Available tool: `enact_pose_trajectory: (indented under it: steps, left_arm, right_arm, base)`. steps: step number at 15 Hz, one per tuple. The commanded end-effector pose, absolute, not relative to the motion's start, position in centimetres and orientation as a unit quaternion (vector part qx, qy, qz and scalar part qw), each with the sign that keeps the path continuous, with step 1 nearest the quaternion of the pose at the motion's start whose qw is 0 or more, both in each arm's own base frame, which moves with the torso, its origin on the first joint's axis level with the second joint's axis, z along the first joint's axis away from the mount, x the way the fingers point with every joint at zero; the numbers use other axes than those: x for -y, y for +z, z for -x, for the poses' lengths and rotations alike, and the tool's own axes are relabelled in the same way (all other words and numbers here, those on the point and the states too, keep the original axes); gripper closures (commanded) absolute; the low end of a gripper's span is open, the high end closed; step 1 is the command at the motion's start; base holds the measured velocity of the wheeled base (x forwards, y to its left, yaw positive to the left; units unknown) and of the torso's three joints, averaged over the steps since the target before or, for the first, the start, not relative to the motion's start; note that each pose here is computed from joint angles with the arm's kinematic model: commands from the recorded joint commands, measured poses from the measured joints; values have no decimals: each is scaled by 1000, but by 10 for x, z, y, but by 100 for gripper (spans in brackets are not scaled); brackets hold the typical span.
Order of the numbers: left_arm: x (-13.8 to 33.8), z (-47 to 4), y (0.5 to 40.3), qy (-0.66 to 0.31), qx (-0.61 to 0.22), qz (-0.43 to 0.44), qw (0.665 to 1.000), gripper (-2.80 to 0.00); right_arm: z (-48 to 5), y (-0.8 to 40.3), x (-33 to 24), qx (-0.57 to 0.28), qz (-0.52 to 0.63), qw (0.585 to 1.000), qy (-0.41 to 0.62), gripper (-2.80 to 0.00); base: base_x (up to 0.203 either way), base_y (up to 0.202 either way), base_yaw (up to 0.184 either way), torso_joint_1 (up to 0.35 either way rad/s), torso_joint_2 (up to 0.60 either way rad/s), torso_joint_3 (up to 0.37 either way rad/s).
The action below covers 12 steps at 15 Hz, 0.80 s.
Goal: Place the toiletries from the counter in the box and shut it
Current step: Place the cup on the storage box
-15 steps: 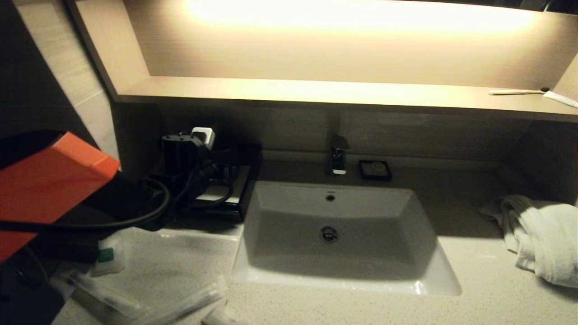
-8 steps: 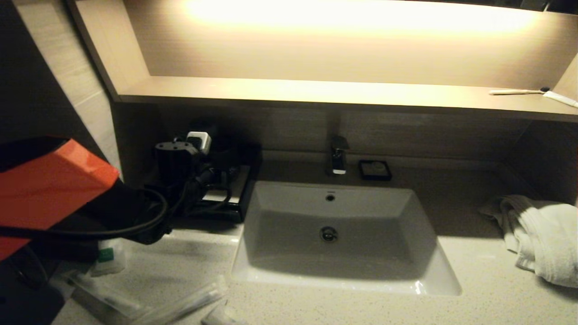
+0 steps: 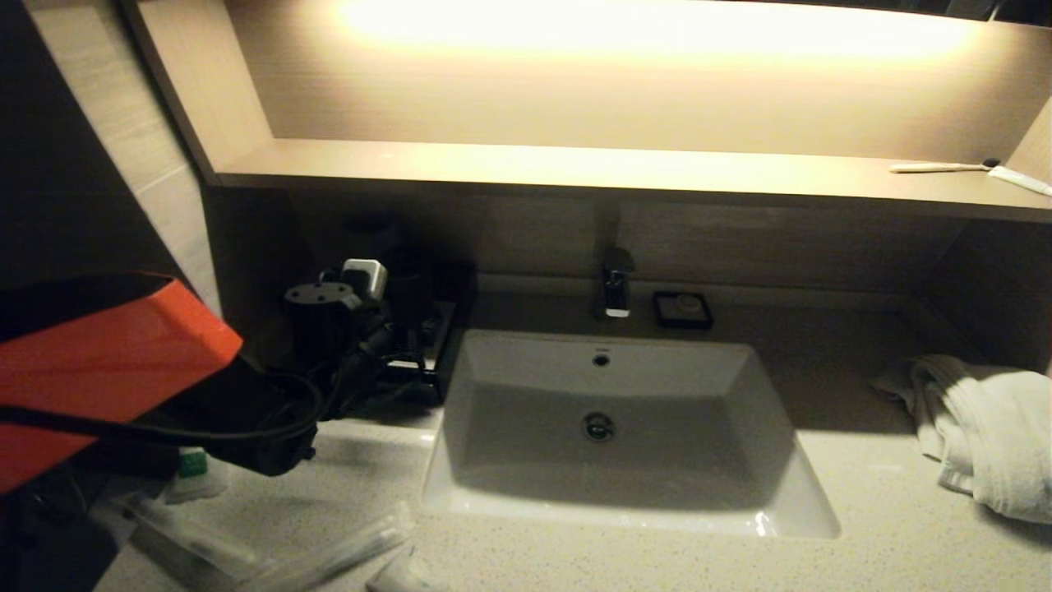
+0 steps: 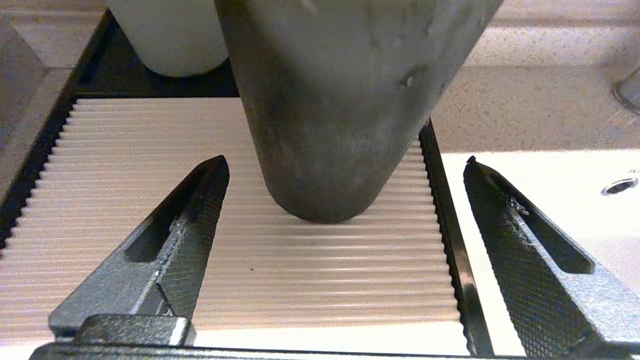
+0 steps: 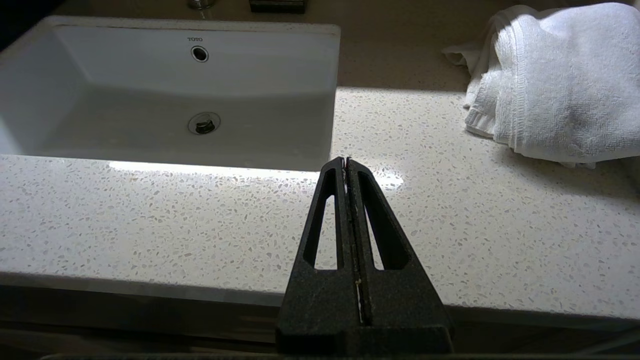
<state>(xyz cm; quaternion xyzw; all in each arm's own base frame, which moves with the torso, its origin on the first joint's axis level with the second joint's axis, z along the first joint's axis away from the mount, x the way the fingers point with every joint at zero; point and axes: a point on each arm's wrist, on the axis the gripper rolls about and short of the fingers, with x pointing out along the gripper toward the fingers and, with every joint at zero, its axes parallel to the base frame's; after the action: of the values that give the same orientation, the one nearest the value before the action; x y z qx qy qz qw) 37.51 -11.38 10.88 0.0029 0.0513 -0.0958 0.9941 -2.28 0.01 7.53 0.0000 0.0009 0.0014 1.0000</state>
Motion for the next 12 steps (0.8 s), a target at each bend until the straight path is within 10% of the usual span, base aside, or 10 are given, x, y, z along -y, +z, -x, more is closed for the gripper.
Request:
enact_pose_trajectory:
  steps: [1,12]
  left_arm:
    - [117,-377,101,-96,-48,-3,994,-280]
    - [124,-387,88,-86,-35,-1,996,-280]
  right_arm:
    - [23,75,0,-1,0,1000,2,0]
    - [23,75,0,-1,0,1000,2,0]
  base:
    - [0,0,0,0,0,0]
    - [0,0,0,0,0,0]
